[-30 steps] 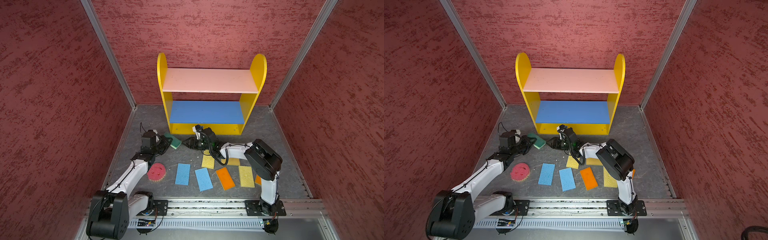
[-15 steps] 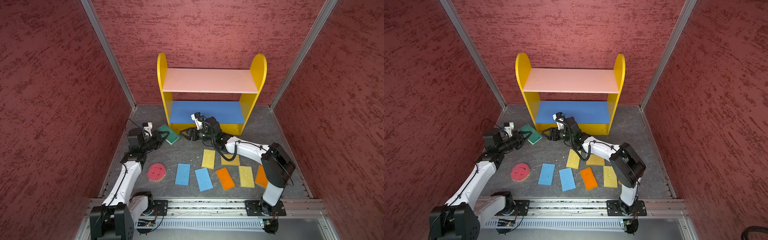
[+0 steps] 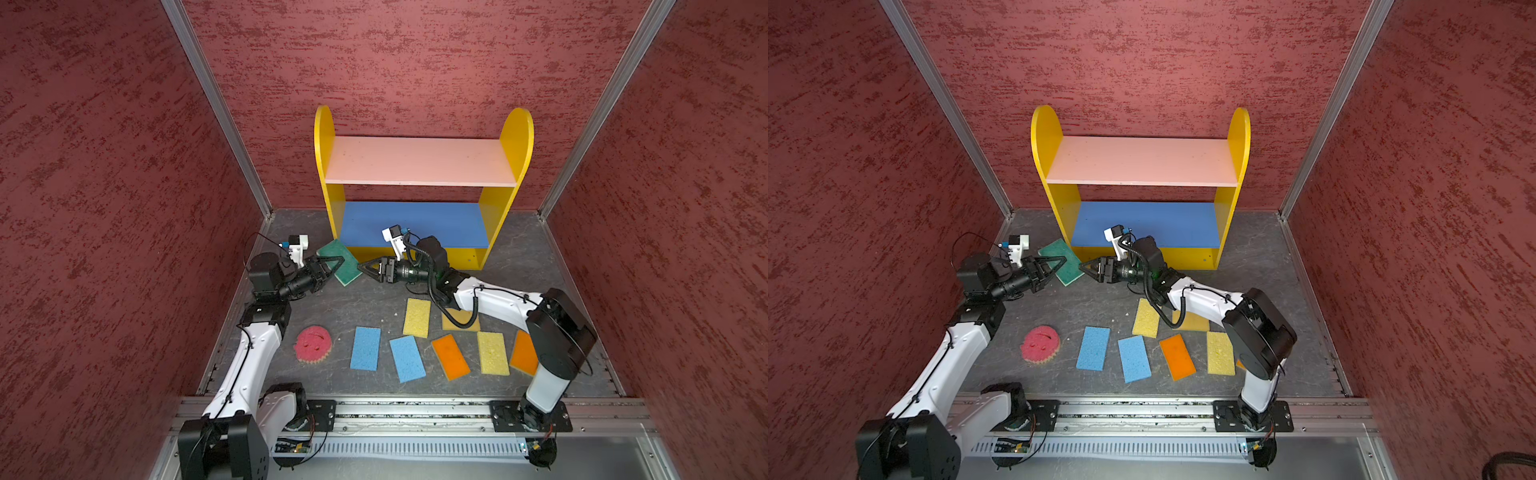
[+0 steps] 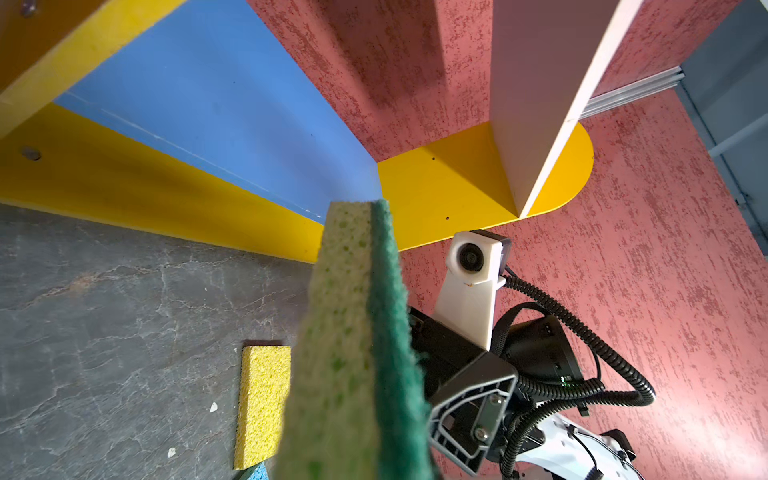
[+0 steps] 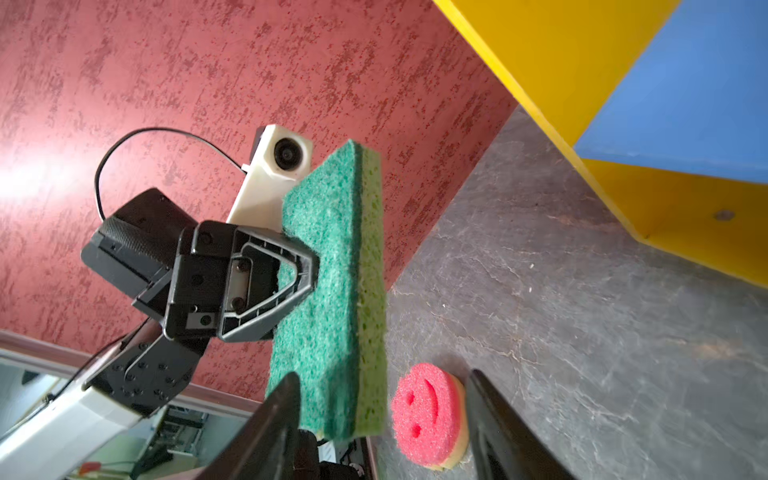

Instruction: Place and organize the cleaning sponges onto the shelf

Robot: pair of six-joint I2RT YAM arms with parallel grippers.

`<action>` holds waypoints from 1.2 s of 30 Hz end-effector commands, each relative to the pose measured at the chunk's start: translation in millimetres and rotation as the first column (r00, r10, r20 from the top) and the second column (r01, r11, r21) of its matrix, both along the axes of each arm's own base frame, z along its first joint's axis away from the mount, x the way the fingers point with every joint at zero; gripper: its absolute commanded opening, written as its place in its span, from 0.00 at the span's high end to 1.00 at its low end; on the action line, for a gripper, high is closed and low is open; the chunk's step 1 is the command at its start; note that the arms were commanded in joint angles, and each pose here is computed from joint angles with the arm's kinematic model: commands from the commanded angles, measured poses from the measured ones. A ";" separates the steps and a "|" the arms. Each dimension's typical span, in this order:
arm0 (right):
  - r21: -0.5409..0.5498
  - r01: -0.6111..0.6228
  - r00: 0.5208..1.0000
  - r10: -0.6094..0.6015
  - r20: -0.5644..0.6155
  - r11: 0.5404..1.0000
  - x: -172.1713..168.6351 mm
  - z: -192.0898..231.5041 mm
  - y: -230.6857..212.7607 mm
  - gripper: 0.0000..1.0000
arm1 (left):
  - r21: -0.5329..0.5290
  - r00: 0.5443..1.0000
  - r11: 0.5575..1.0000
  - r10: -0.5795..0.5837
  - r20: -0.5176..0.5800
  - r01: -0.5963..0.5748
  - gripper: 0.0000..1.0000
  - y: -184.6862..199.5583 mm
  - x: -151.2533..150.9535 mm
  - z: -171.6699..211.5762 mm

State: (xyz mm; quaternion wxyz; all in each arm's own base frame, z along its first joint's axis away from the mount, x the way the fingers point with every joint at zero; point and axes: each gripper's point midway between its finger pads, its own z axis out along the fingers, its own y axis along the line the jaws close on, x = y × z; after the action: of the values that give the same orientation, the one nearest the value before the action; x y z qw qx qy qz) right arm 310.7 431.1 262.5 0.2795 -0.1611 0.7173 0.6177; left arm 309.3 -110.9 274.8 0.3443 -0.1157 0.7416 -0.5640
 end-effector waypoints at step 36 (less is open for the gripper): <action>0.025 -0.084 0.990 0.086 -0.116 0.996 -27.2 4.1 26.8 0.44 | -0.009 0.990 0.992 -0.125 0.072 0.126 0.98 -12.1 0.9 25.3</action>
State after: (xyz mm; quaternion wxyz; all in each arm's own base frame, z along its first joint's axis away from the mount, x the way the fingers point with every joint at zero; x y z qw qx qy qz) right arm 286.8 453.2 262.3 0.2136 -0.1557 0.7179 0.6440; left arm 312.1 -118.6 278.7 0.3166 -0.0859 0.7415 -0.5852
